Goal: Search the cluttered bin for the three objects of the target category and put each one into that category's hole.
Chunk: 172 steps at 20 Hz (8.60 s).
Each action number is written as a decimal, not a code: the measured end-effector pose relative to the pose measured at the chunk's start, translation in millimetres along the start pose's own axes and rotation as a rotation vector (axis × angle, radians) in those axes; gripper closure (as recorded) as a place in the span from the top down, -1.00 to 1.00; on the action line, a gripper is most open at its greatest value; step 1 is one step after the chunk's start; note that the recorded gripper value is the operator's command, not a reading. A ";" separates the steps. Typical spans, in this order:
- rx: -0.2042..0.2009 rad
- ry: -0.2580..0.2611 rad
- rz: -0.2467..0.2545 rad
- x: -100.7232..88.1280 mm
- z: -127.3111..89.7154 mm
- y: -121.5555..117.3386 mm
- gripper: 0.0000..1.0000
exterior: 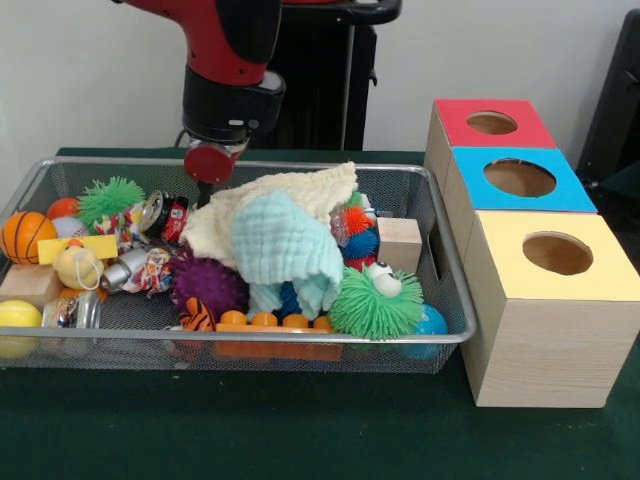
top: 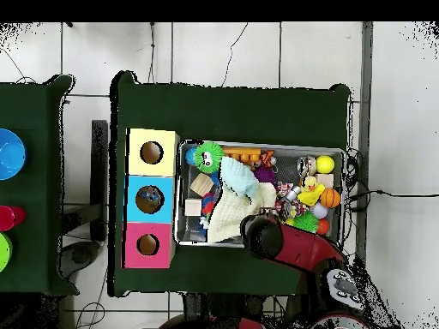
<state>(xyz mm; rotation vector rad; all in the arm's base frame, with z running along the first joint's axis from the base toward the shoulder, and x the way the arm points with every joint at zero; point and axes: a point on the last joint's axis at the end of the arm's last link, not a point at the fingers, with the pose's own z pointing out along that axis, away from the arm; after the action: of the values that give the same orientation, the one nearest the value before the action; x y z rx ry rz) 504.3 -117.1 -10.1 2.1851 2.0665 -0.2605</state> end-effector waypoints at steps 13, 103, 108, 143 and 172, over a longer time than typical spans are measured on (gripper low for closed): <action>-0.045 -0.038 0.000 -36.7 -2.8 33.9 -1.00; 0.019 0.104 -0.398 -128.8 -41.2 100.0 1.00; 0.020 0.072 -0.409 -127.7 -38.4 98.8 1.00; -0.119 0.117 -0.193 18.0 -169.0 117.8 1.00; -0.073 0.106 0.010 24.1 -83.5 61.5 1.00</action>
<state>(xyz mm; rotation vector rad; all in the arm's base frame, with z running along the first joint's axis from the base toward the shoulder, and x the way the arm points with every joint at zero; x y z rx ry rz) 570.3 -79.9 64.7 2.2112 2.0824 -0.0684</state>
